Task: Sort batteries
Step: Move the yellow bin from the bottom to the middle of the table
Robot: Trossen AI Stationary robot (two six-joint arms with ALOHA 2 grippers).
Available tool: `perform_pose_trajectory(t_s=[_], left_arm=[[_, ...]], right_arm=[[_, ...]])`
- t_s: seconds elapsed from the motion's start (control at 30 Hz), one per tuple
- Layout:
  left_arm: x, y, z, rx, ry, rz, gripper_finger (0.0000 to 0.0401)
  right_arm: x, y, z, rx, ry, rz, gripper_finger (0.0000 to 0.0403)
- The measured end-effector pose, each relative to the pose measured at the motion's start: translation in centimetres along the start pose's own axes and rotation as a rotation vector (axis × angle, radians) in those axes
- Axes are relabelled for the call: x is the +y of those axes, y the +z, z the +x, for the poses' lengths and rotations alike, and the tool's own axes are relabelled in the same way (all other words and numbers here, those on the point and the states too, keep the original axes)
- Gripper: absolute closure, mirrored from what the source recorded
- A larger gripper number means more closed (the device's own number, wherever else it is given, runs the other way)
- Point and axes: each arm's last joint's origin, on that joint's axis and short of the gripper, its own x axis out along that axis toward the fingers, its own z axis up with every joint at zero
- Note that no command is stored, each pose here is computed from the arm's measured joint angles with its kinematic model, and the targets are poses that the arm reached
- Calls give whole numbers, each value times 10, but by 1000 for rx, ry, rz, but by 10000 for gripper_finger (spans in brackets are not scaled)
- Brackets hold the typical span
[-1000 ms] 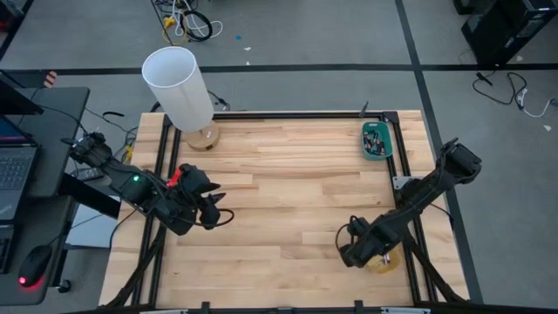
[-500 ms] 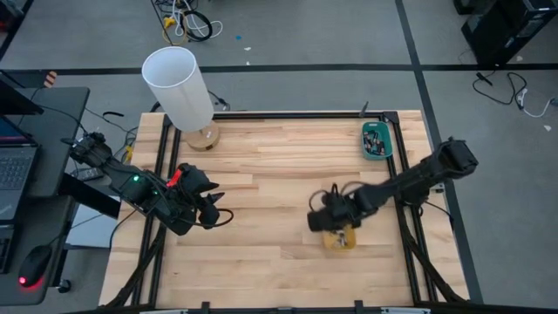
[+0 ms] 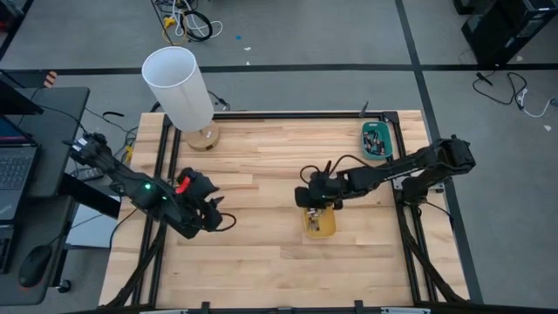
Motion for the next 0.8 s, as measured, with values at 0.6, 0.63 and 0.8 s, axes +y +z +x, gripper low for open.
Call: perform_pose_trajectory(t_s=[0.6, 0.63, 0.8], left_arm=[[-34, 0, 154, -55, -254, -12, 245], [-38, 5, 161, -103, -271, 46, 245], [-51, 32, 205, -196, -424, 28, 244]], right_arm=[[71, 8, -113, -96, -351, -593, 346], [70, 11, -119, -85, -378, -638, 346], [57, 31, -142, 18, -435, -776, 348]])
